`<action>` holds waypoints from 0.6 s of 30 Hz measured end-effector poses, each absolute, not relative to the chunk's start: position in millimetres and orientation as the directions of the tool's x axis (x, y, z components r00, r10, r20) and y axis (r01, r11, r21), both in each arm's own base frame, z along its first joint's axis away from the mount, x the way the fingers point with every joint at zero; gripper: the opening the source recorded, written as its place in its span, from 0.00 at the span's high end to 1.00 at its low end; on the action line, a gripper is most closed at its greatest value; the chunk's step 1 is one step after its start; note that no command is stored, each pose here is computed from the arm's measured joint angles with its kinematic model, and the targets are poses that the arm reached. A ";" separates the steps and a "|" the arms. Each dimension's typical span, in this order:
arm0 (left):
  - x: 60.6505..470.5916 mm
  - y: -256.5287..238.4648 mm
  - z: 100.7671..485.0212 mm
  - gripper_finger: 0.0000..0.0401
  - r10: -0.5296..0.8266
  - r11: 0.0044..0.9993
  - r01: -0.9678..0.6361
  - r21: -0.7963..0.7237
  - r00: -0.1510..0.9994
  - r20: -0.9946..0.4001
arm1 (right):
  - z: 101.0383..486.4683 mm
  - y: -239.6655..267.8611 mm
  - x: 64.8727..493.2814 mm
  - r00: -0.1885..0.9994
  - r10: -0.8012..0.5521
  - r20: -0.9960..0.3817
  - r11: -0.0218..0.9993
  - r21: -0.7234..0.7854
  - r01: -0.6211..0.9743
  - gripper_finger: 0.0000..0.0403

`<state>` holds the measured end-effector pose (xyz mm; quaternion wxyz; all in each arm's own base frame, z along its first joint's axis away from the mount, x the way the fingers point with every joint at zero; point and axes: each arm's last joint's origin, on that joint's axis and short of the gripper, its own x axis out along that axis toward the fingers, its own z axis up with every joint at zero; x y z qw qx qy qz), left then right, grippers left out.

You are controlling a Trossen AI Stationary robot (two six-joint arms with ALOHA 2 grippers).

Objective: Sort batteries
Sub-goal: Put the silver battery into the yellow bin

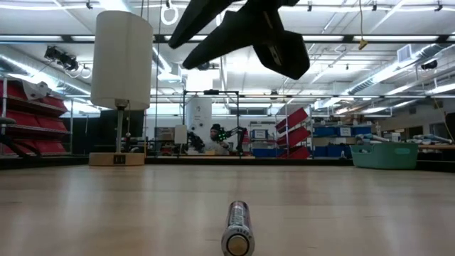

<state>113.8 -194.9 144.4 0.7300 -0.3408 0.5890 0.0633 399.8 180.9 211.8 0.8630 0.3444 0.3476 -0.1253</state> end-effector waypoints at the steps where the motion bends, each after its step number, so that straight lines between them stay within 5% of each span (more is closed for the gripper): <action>1: 113.8 -195.0 144.0 0.54 -0.307 0.760 -0.495 -0.421 0.297 -0.904 | 211.7 179.6 400.4 0.725 0.029 -0.689 0.735 0.506 0.452 0.82; 11: 116.4 -201.5 121.6 0.66 -0.228 0.800 -0.513 -0.313 0.222 -0.948 | 211.5 171.8 404.2 0.713 0.064 -0.698 0.748 0.507 0.428 0.82; 18: 116.0 -198.8 124.4 0.88 -0.137 0.835 -0.497 -0.237 0.229 -0.964 | 211.4 178.0 401.4 0.711 0.078 -0.699 0.755 0.507 0.416 0.82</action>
